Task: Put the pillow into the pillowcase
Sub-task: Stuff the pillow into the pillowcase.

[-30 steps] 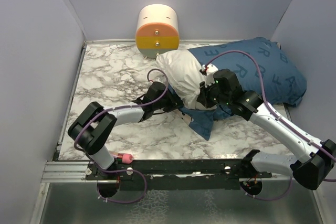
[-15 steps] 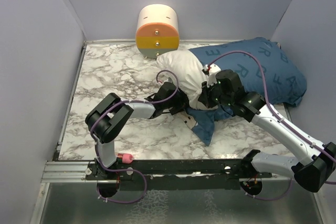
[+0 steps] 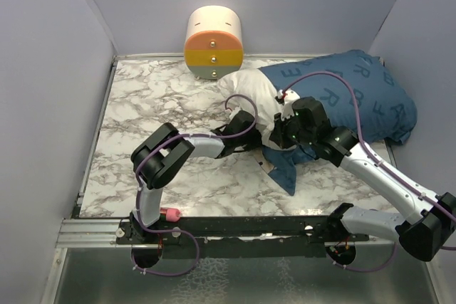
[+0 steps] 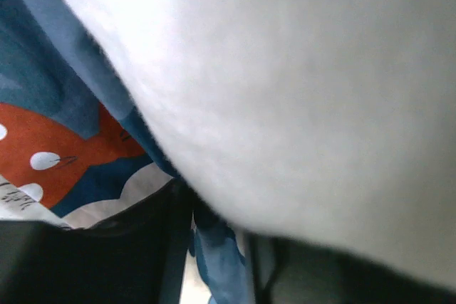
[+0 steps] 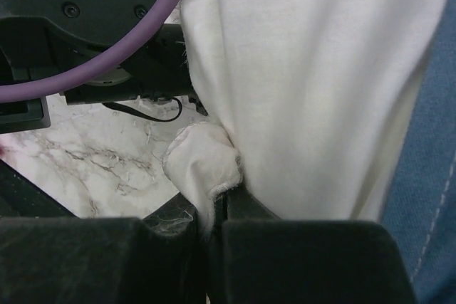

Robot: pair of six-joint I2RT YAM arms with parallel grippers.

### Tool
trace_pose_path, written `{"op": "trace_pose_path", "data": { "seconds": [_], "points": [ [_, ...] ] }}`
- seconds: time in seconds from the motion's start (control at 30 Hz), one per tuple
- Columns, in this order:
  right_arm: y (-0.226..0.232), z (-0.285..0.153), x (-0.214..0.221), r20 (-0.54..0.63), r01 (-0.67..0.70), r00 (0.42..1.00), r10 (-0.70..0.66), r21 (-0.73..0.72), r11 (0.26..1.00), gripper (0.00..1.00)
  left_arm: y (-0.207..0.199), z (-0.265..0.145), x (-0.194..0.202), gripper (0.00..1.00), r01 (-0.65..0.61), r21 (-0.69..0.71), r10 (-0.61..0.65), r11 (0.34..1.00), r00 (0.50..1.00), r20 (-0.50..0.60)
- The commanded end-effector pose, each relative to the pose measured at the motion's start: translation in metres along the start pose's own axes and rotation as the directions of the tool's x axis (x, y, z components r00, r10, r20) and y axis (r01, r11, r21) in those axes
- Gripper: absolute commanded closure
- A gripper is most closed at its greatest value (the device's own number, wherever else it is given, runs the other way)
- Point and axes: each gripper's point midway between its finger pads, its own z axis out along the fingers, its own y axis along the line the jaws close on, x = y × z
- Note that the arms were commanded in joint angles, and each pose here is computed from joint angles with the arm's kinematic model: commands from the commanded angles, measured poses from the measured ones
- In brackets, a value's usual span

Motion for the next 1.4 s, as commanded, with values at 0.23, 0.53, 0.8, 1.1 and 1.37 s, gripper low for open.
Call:
{"op": "trace_pose_path", "data": {
  "seconds": [0.23, 0.53, 0.8, 1.1, 1.37],
  "points": [
    [-0.026, -0.011, -0.002, 0.028, -0.043, 0.999, 0.039, 0.168, 0.985, 0.92, -0.054, -0.043, -0.03, 1.0, -0.23, 0.225, 0.199, 0.947, 0.968, 0.152],
    [-0.092, 0.011, 0.028, -0.139, -0.02, 0.983, 0.122, 0.576, 0.817, 0.93, -0.05, -0.127, -0.019, 1.0, -0.369, 0.253, 0.336, 0.894, 0.928, 0.165],
    [-0.113, 0.008, -0.003, -0.119, 0.046, 0.992, 0.045, 0.664, 0.746, 0.91, -0.02, -0.178, -0.003, 1.0, -0.322, 0.257, 0.294, 0.911, 0.945, 0.143],
    [-0.052, 0.033, 0.056, -0.365, 0.101, 0.931, 0.003, 0.266, 0.959, 0.75, -0.02, -0.211, 0.009, 1.0, -0.337, 0.315, 0.315, 0.887, 0.941, 0.121],
    [0.013, 0.026, 0.098, -0.529, 0.022, 0.846, -0.068, -0.092, 0.996, 0.34, -0.031, -0.219, 0.014, 1.0, -0.358, 0.388, 0.337, 0.849, 0.933, 0.124]
  ]
}}
